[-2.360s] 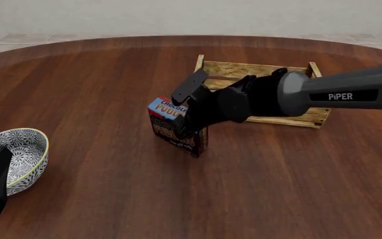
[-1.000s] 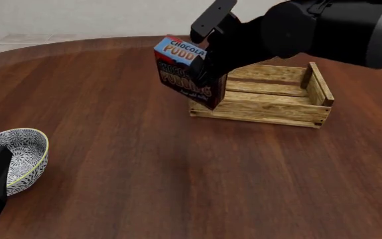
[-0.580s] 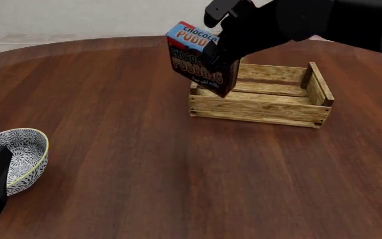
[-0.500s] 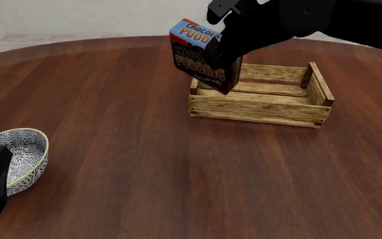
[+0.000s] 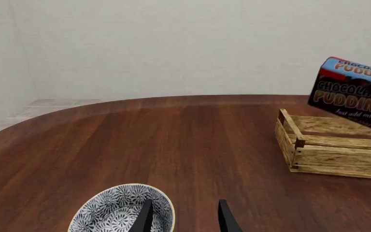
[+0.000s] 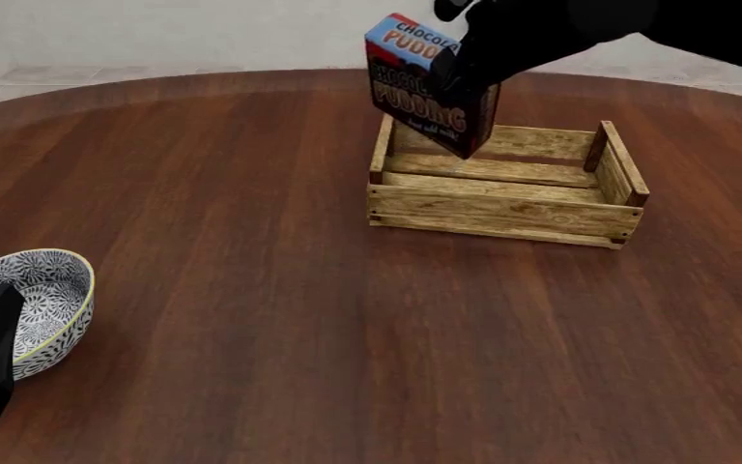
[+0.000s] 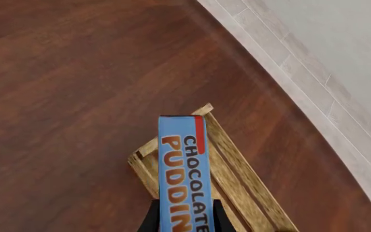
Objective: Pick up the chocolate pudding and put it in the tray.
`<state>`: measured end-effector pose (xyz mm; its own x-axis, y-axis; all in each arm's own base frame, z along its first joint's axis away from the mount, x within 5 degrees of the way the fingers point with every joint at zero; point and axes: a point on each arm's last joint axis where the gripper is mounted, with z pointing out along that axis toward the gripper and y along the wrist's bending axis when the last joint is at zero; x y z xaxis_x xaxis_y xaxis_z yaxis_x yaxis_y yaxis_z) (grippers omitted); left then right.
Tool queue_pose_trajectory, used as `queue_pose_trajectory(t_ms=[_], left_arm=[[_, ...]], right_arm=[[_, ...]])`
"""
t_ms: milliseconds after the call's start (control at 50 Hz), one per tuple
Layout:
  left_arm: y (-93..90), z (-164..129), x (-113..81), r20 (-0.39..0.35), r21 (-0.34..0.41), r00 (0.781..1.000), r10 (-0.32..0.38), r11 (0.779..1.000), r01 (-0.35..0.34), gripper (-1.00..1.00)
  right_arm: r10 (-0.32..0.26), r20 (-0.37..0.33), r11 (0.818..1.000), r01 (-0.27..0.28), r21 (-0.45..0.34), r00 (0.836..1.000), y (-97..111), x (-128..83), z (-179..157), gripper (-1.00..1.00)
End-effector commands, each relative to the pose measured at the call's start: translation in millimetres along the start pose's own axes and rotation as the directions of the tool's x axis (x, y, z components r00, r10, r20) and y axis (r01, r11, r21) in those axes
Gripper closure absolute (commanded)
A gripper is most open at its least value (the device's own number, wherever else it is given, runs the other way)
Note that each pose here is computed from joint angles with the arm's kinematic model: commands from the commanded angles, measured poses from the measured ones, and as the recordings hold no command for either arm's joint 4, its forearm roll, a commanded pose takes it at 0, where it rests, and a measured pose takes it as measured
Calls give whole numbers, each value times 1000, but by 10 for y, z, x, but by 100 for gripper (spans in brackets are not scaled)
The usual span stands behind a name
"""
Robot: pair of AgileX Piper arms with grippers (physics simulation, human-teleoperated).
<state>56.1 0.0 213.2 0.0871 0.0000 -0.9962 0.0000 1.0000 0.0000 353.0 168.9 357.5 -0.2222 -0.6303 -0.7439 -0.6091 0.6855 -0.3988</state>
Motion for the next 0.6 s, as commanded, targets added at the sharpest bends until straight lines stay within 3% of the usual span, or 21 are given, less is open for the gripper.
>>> queue_pose_trajectory(t_ms=[20, 600], left_arm=[[0, 0, 0, 0, 0, 1000, 0, 1000, 0, -100], [0, 0, 0, 0, 0, 1000, 0, 1000, 0, -100]], right_arm=[[28, -11, 999, -28, 33, 1000, -159, 42, 23, 100], [68, -56, 995, -63, 81, 996, -391, 260, 160, 100]])
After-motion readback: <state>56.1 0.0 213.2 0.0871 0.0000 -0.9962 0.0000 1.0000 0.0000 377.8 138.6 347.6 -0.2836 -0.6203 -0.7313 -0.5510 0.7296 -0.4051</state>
